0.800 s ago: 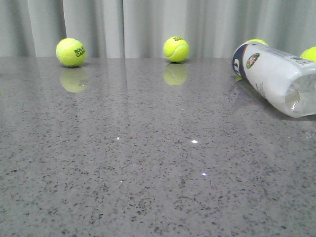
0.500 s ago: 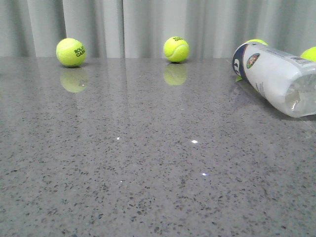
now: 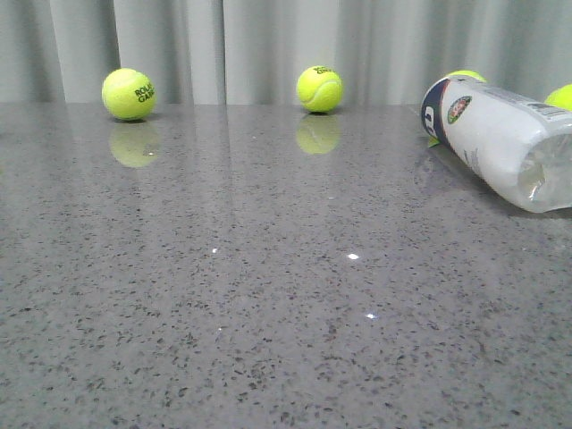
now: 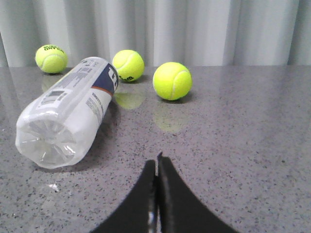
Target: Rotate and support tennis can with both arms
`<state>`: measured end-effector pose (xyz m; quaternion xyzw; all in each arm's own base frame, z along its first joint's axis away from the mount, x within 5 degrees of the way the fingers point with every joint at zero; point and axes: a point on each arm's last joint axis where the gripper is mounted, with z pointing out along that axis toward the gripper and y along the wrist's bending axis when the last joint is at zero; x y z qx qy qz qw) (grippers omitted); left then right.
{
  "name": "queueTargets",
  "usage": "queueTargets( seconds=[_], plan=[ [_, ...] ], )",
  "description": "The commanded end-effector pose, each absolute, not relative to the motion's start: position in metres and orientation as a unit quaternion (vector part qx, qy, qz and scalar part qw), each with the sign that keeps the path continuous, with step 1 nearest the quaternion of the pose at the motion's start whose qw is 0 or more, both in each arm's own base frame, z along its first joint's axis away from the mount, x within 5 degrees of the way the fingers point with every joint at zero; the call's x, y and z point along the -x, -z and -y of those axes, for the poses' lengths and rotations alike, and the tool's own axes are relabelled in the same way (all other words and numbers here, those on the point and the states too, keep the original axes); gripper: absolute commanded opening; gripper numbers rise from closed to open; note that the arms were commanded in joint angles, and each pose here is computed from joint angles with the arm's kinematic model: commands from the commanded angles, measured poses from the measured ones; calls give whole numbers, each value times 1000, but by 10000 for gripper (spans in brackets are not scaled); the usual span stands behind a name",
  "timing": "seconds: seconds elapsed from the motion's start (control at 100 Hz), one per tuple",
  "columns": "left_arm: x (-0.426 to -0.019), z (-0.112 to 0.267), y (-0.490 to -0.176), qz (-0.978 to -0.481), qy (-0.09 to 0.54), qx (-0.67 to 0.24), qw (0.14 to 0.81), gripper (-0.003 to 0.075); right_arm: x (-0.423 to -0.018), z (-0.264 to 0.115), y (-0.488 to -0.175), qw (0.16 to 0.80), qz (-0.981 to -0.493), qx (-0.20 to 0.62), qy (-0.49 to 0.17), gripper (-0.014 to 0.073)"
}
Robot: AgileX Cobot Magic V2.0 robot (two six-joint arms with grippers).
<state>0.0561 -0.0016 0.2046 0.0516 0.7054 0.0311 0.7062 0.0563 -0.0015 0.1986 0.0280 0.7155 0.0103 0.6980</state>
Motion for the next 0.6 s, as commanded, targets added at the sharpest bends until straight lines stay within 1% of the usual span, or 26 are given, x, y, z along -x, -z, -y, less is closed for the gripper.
queueTargets(
  seconds=[0.0,0.1,0.17,0.27,0.39,0.5,0.59],
  plan=[
    [-55,2,-199,-681,-26,-44,731,-19,-51,2,-228,739,-674,-24,-5,-62],
    [-55,2,-199,-681,-26,-44,731,-19,-50,2,-248,728,-685,-26,-3,-62],
    [-55,2,-199,-681,-26,-44,731,-19,-51,2,-262,711,-703,-28,-2,-62],
    [-55,2,-199,-681,-26,-44,731,-19,-57,3,-278,661,-750,-33,0,-62],
    [-55,2,-199,-681,-26,-44,731,-19,-73,4,-298,608,-793,-38,1,-62],
    [-55,2,-199,-681,-26,-44,731,-19,-91,5,-306,557,-830,-40,3,-62],
    [-55,2,-199,-681,-26,-44,731,-19,-108,4,-311,515,-856,-46,-4,-43]
  ],
)
